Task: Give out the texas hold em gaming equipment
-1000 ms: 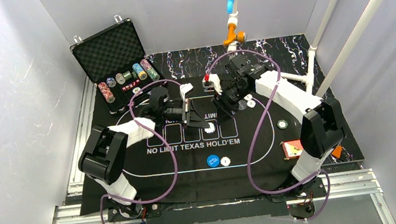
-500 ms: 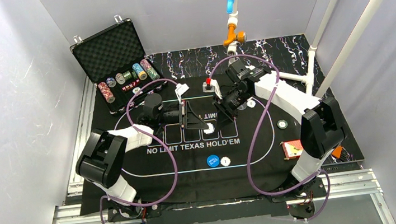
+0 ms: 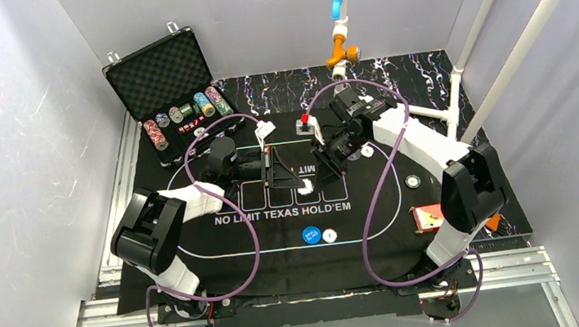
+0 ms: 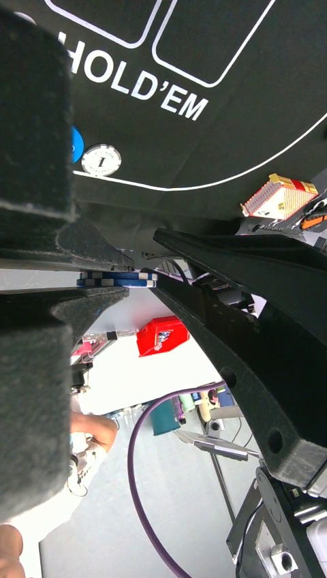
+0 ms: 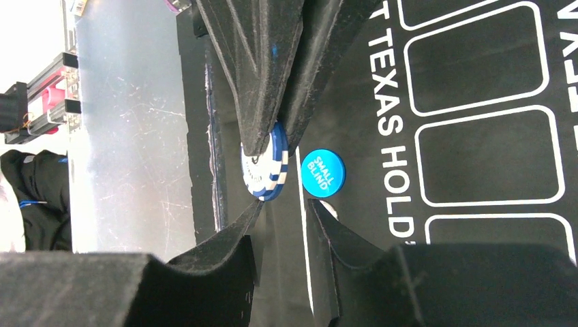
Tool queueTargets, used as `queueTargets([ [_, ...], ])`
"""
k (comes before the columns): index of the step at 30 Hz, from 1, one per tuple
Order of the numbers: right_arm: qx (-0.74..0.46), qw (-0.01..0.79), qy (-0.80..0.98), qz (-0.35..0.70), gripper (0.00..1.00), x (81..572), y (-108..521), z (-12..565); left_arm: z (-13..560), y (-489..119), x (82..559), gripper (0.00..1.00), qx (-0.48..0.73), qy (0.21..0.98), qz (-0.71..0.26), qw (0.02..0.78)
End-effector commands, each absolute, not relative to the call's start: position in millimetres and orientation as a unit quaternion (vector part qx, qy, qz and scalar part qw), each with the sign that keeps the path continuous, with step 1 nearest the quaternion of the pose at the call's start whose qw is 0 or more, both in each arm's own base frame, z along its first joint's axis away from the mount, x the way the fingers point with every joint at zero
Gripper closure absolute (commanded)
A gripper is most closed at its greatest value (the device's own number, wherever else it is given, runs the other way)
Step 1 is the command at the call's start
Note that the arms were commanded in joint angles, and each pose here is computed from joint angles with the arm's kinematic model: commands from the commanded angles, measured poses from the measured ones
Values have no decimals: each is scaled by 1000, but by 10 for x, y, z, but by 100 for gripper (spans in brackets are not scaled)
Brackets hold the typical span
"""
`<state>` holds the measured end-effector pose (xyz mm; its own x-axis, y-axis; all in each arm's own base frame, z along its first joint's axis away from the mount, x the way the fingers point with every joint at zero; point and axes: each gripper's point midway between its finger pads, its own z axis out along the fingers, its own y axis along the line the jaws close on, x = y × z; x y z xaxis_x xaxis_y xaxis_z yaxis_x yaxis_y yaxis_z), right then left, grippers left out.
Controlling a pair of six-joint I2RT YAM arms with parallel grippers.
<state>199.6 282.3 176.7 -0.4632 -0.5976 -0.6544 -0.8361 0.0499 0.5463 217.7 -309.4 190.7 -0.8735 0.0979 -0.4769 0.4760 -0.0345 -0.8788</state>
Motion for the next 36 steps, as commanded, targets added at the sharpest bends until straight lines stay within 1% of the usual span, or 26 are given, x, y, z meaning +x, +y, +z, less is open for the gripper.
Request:
queueTargets([
  [1, -515, 135, 684, 499, 63, 1838, 2847, 1960, 2030, -3071, 2165, 100, 232, 666, -689, 167],
  [12, -525, 129, 670, 509, 67, 1777, 2849, 1993, 1993, -3073, 2174, 100, 228, 668, -688, 166],
  [14, -526, 127, 670, 508, 72, 1770, 2852, 1988, 1990, -3074, 2176, 100, 227, 669, -688, 165],
  [17, -528, 125, 669, 508, 83, 1769, 2852, 1972, 2020, -3074, 2172, 100, 232, 665, -690, 167],
  [19, -528, 125, 667, 511, 85, 1763, 2862, 1988, 2026, -3070, 2161, 100, 234, 663, -691, 168],
  [22, -525, 125, 662, 519, 86, 1760, 2883, 2015, 2014, -3064, 2144, 100, 237, 662, -690, 170],
  [28, -525, 128, 656, 527, 81, 1750, 2900, 2067, 1991, -3063, 2146, 100, 236, 663, -689, 171],
  [36, -521, 122, 659, 528, 83, 1771, 2913, 2006, 2039, -3080, 2102, 100, 246, 654, -694, 170],
])
